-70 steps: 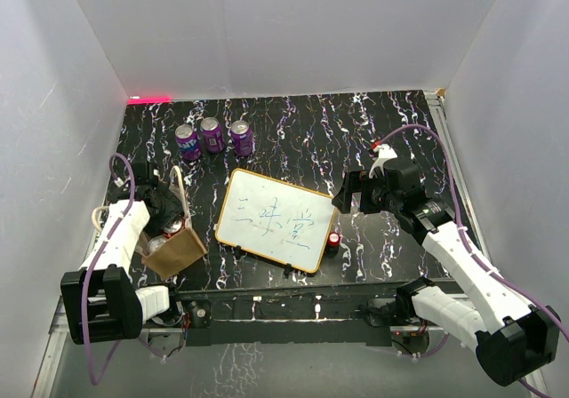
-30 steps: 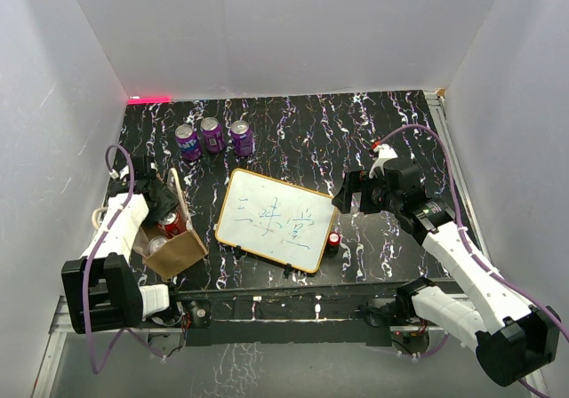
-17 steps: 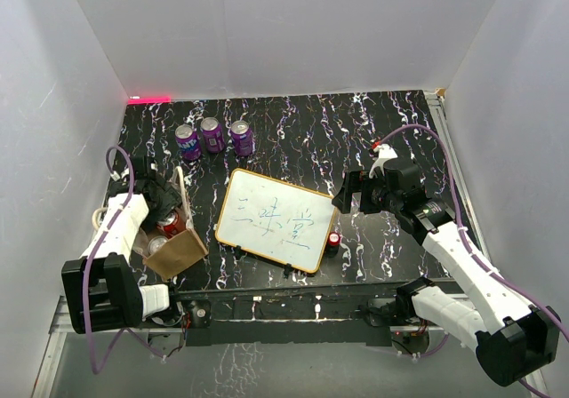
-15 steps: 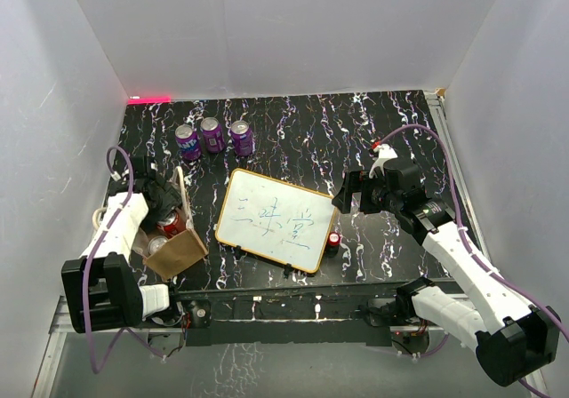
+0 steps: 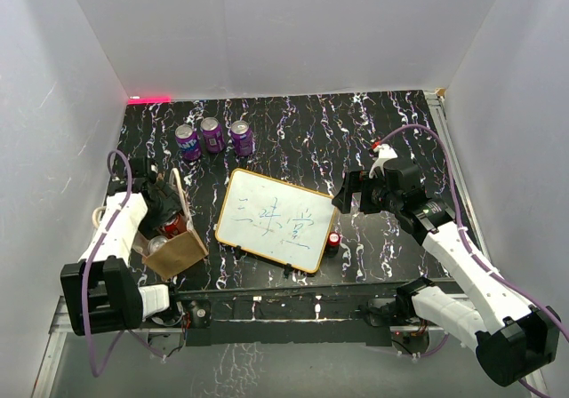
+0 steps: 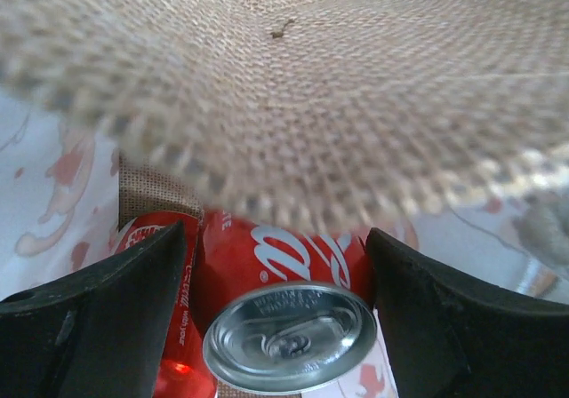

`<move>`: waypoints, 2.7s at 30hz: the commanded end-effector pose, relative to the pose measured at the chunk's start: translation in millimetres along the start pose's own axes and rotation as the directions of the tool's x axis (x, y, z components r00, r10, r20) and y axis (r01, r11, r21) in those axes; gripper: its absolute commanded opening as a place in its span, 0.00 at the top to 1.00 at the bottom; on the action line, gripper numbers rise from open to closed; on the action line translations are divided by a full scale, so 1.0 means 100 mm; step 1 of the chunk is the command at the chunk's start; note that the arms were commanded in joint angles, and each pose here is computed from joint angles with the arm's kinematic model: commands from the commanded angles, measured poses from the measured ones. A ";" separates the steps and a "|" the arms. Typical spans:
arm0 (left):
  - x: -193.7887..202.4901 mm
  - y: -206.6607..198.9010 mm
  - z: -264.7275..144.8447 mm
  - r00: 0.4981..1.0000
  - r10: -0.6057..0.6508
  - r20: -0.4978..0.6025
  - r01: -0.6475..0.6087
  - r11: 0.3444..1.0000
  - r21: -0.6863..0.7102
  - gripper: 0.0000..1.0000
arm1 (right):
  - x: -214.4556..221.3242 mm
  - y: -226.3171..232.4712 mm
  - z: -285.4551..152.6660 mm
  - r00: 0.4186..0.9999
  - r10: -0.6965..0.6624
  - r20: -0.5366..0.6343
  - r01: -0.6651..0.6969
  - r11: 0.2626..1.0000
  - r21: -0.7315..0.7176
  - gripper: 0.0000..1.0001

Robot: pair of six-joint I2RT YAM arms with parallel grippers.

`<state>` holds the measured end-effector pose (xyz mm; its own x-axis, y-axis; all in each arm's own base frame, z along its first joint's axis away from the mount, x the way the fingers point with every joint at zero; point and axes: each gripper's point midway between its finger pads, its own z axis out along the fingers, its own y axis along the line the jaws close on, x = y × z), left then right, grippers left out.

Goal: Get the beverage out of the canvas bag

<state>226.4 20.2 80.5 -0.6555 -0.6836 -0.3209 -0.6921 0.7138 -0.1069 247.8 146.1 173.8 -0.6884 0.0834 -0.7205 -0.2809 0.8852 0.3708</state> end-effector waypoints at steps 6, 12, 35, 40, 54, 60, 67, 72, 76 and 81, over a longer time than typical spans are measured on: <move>0.17 -0.04 0.12 0.995 -0.011 -0.096 0.012 1.000 0.009 0.22 | -0.16 0.09 -0.03 0.998 -0.019 0.065 0.022 0.999 -0.036 0.02; 0.15 0.01 0.13 0.997 -0.017 -0.071 0.017 1.000 -0.008 0.30 | -0.16 0.10 -0.04 0.998 -0.020 0.066 0.023 0.999 -0.037 0.02; -0.82 -0.11 -1.11 0.925 -0.121 0.360 0.088 0.990 0.107 0.68 | -0.18 0.12 -0.06 0.997 -0.022 0.077 0.025 0.999 -0.048 0.02; -1.23 -0.22 -1.66 0.856 -0.100 0.507 0.021 0.987 0.159 0.70 | -0.19 0.13 -0.08 0.996 -0.023 0.085 0.028 0.998 -0.051 0.02; -1.51 -1.90 -2.48 0.898 -0.030 0.440 -0.337 0.596 0.729 0.73 | -0.21 0.14 -0.11 0.995 -0.027 0.095 0.032 0.998 -0.053 0.02; -1.15 -2.37 -1.73 0.931 0.179 0.319 -0.357 0.640 0.680 0.73 | -0.21 0.14 -0.11 0.995 -0.027 0.096 0.032 0.998 -0.048 0.02; -0.98 -2.20 -0.86 0.909 0.315 0.273 -0.408 0.806 0.429 0.74 | -0.25 0.09 -0.12 0.995 -0.031 0.099 0.033 0.999 -0.015 0.02; -0.95 -2.12 -0.55 0.907 0.340 0.250 -0.414 0.832 0.369 0.74 | -0.40 0.10 -0.19 0.991 -0.053 0.120 0.053 0.999 0.005 0.02; -0.92 -2.07 -0.32 0.906 0.358 0.225 -0.416 0.848 0.328 0.74 | -0.50 0.04 -0.26 0.986 -0.085 0.145 0.077 0.995 0.057 0.02; -0.86 -2.08 -0.04 0.909 0.378 0.177 -0.416 0.856 0.308 0.74 | -0.39 0.02 -0.23 0.985 -0.079 0.152 0.073 0.996 0.044 0.02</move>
<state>412.3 -71.0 141.2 -0.8132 -0.3363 -0.4750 -0.2385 0.9371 -0.2551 255.1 135.4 202.0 -0.6160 0.0723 -0.7844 -0.2835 0.9087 0.3064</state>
